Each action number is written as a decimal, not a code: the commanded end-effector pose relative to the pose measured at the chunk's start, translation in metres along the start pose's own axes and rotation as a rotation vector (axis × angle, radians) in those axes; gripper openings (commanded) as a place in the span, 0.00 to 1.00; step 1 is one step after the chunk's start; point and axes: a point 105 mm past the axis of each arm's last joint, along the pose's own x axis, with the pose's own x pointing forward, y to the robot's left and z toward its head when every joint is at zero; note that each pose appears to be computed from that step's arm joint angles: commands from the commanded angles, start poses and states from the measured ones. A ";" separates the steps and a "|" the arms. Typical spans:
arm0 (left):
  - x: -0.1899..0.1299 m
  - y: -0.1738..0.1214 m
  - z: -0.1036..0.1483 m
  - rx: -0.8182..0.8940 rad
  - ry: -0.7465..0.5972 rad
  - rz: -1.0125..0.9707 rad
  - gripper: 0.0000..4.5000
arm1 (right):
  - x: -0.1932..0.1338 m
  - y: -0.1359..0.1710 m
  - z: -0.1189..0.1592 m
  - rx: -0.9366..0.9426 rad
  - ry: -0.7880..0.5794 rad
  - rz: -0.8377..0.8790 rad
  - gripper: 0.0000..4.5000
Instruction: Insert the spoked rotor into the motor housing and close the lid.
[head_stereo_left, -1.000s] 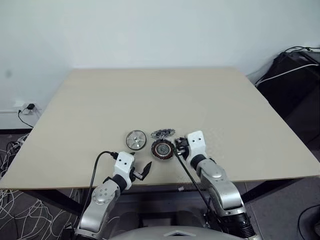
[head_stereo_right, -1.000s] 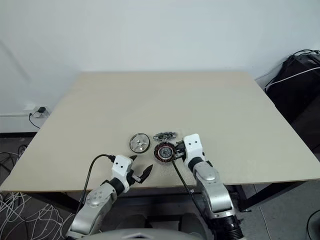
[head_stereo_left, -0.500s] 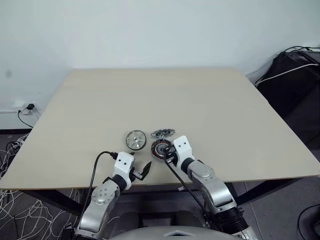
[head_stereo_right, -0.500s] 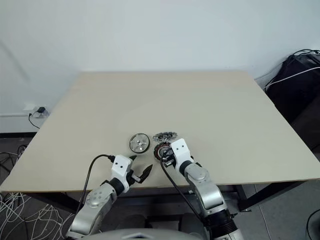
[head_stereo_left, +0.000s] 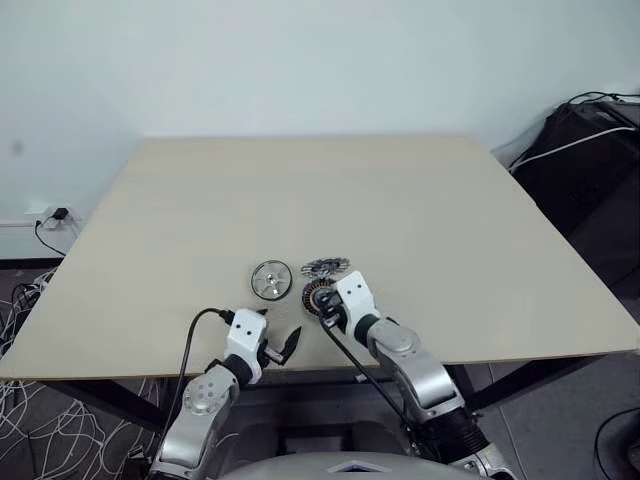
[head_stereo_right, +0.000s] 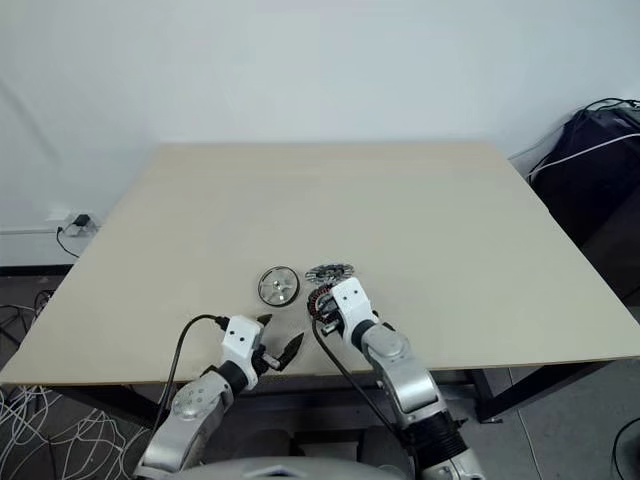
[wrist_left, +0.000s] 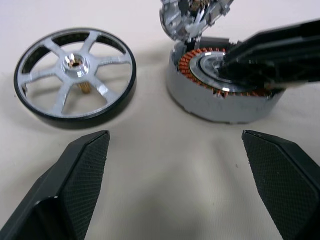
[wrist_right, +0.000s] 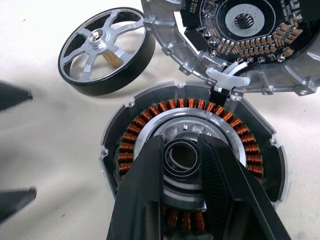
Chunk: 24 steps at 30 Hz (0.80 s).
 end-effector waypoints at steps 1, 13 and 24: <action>0.000 0.002 0.006 0.017 -0.044 0.000 1.00 | 0.001 -0.005 0.016 -0.011 -0.057 -0.016 0.15; -0.003 0.000 0.009 0.019 -0.060 -0.003 1.00 | 0.006 -0.004 0.017 -0.020 -0.059 -0.002 0.31; -0.006 0.005 0.001 0.014 -0.067 0.016 1.00 | -0.008 -0.010 0.032 -0.024 -0.129 -0.017 0.76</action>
